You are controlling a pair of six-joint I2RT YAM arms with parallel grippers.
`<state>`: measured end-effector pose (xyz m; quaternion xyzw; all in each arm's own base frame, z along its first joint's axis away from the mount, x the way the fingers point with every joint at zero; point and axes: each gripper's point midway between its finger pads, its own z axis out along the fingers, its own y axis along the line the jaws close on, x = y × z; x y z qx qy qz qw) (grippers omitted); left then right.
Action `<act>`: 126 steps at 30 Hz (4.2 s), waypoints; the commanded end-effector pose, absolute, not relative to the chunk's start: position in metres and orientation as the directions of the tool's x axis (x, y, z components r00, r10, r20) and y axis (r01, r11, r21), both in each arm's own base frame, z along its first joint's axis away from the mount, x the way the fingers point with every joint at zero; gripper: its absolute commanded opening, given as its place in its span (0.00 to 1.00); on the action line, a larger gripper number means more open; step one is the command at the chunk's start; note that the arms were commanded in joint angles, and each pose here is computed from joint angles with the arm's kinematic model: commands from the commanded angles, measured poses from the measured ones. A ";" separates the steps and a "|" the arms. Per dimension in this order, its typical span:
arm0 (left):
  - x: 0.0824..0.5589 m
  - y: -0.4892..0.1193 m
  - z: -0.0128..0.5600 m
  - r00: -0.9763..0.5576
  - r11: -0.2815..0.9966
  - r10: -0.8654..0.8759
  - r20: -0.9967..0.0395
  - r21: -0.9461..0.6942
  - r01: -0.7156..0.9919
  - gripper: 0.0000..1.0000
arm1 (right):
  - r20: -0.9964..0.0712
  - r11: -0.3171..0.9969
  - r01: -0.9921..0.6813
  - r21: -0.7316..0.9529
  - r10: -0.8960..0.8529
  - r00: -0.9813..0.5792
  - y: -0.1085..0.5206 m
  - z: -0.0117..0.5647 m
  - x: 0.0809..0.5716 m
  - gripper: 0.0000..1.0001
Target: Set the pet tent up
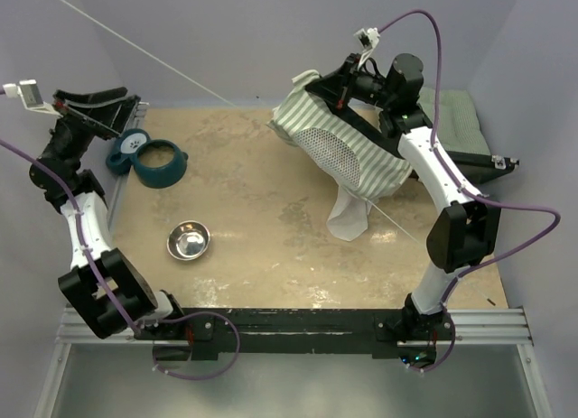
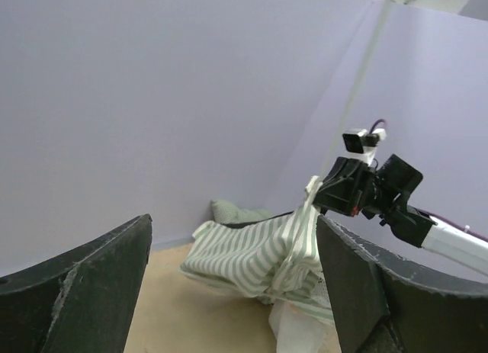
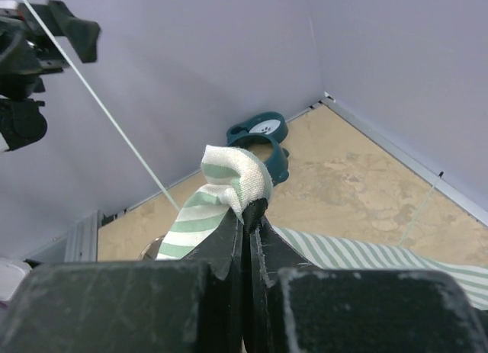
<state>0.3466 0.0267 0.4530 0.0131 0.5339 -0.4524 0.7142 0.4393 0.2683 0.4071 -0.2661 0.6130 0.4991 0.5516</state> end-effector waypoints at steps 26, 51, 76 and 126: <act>0.319 -0.007 0.633 0.351 0.561 -0.688 -0.635 -0.158 0.812 0.70 | -0.950 0.396 -0.888 0.235 0.286 -0.123 0.259 0.458 0.423 0.00; 0.323 -0.013 0.655 0.393 0.548 -0.690 -0.608 -0.084 0.832 0.00 | -0.958 0.374 -0.902 0.216 0.262 -0.121 0.275 0.455 0.412 0.00; 0.352 -0.212 0.384 -0.164 0.395 0.285 -0.944 -0.040 0.918 0.00 | -0.968 0.266 -0.960 0.084 0.252 -0.015 0.317 0.487 0.389 0.00; 0.309 -0.151 0.177 -0.695 0.547 0.532 -0.484 -0.431 0.718 0.00 | -0.881 0.141 -0.987 0.082 0.473 -0.006 0.253 0.523 0.336 0.00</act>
